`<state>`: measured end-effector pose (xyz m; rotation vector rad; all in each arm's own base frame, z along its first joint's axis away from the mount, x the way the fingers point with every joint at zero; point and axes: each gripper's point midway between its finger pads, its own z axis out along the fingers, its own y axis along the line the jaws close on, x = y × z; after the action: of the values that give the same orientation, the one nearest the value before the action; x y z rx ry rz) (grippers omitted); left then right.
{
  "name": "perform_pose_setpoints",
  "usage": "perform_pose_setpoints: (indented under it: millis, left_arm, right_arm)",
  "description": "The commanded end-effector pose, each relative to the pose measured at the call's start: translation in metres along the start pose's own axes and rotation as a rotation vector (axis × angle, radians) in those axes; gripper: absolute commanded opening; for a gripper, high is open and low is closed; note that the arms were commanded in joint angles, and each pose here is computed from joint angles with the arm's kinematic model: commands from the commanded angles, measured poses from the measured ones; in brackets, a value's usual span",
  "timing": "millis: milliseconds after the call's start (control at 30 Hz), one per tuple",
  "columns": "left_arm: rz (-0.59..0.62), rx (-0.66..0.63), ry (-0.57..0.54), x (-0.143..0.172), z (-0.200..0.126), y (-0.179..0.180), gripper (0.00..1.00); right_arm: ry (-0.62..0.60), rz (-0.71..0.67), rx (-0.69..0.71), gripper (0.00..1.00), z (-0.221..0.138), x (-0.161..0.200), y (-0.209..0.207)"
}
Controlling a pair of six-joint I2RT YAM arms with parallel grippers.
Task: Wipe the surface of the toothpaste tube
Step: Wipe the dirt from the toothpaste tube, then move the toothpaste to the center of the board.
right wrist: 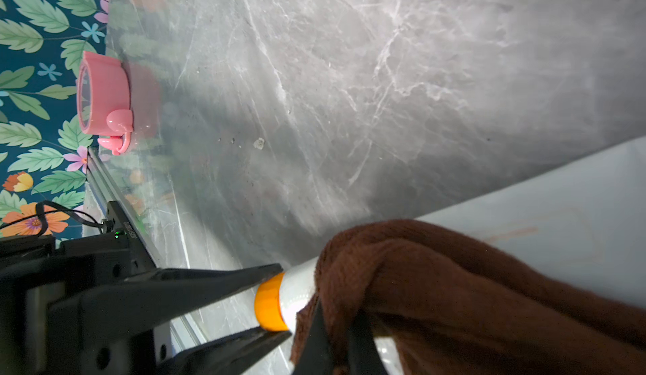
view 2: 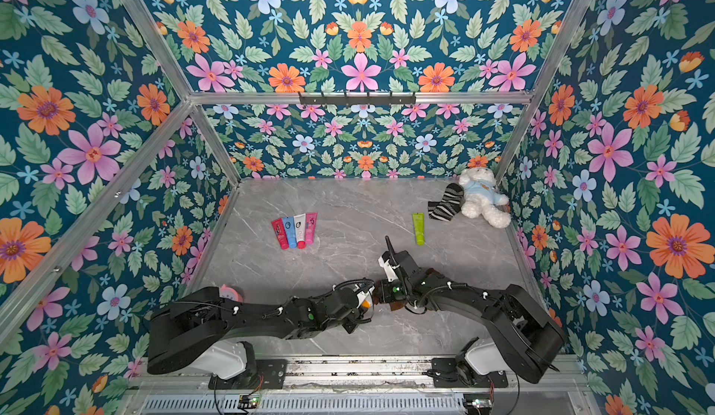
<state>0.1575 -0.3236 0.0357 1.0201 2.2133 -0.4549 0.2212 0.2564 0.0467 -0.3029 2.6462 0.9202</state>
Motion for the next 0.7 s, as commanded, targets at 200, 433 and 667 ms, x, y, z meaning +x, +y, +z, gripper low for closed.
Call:
perform_pose_setpoints:
  millis: [200,433,667]
  left_arm:
    - [-0.014,-0.005,-0.04,-0.009,-0.003,0.001,0.0]
    - [-0.158,-0.162,-0.109,-0.034,-0.012,0.028,0.0]
    - [-0.409,-0.272,-0.196,-0.083,-0.003,0.063,0.0]
  right_arm:
    - [-0.046,0.121,0.386,0.0,-0.019,-0.003,-0.097]
    - [-0.042,0.108,0.298,0.0,-0.035,0.007,-0.07]
    - [-0.077,0.086,0.21,0.0,-0.07,0.037,-0.053]
